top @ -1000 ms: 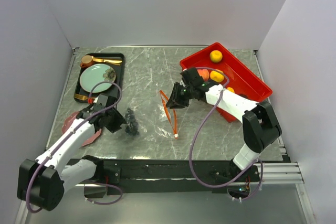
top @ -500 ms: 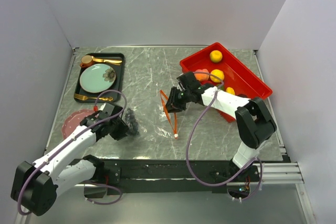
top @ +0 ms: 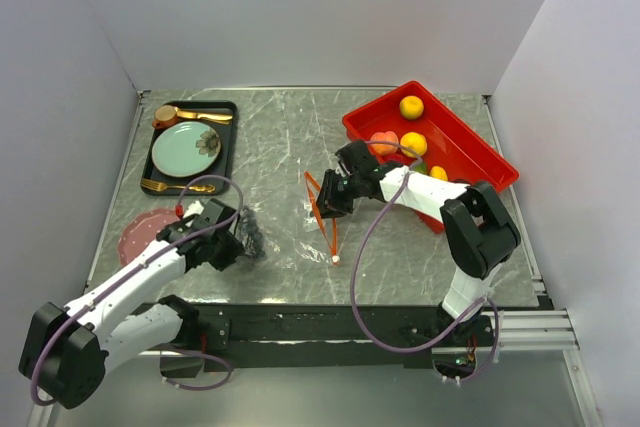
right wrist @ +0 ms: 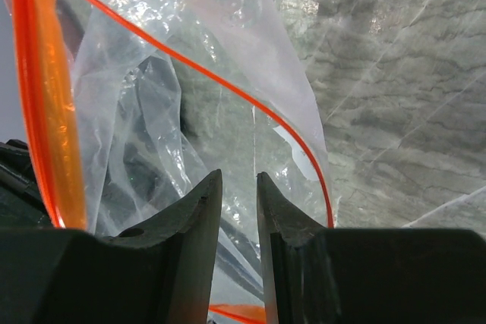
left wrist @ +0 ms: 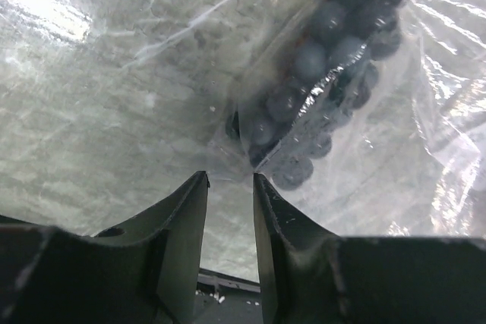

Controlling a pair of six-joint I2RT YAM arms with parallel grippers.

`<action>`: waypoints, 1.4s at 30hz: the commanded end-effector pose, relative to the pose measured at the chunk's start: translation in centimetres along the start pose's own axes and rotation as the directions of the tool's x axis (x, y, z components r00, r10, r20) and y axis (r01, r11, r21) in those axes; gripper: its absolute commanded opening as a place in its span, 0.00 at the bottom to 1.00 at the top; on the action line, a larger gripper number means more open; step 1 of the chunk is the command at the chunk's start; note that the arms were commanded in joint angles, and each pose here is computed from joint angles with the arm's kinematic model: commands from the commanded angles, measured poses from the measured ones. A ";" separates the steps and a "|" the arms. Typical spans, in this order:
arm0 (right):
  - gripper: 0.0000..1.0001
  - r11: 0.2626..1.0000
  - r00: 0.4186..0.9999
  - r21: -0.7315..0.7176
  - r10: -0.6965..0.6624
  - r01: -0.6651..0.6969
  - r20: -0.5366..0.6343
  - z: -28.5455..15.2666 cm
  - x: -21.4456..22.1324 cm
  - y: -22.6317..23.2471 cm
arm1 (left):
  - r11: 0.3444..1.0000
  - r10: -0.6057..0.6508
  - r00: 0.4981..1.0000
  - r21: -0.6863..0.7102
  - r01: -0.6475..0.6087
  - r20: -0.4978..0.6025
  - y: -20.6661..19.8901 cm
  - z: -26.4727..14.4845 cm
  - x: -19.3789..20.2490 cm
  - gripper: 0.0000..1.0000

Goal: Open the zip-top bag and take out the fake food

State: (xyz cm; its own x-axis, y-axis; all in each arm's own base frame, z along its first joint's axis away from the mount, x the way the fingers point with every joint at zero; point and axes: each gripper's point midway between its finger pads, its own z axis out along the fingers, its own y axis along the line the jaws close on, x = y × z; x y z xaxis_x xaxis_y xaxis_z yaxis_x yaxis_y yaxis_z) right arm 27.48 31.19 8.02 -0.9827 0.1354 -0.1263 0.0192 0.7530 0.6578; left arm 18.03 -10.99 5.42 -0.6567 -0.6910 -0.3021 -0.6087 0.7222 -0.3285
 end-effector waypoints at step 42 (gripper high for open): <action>0.33 0.995 0.993 -0.004 0.096 -0.096 -0.062 5.8 1.7 -3.7 | 0.903 0.246 0.966 0.344 -0.259 0.081 -12.0 -10.2 -4.2 0.01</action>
State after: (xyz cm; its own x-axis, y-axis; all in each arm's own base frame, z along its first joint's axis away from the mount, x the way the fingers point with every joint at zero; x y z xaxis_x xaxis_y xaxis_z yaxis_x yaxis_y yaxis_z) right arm 27.16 32.20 2.14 -0.9855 0.1680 -0.0235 0.1079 0.7276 0.6775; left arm 23.73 -15.50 17.77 -0.7244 -0.5320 -0.4385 -0.2969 0.8148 -0.4980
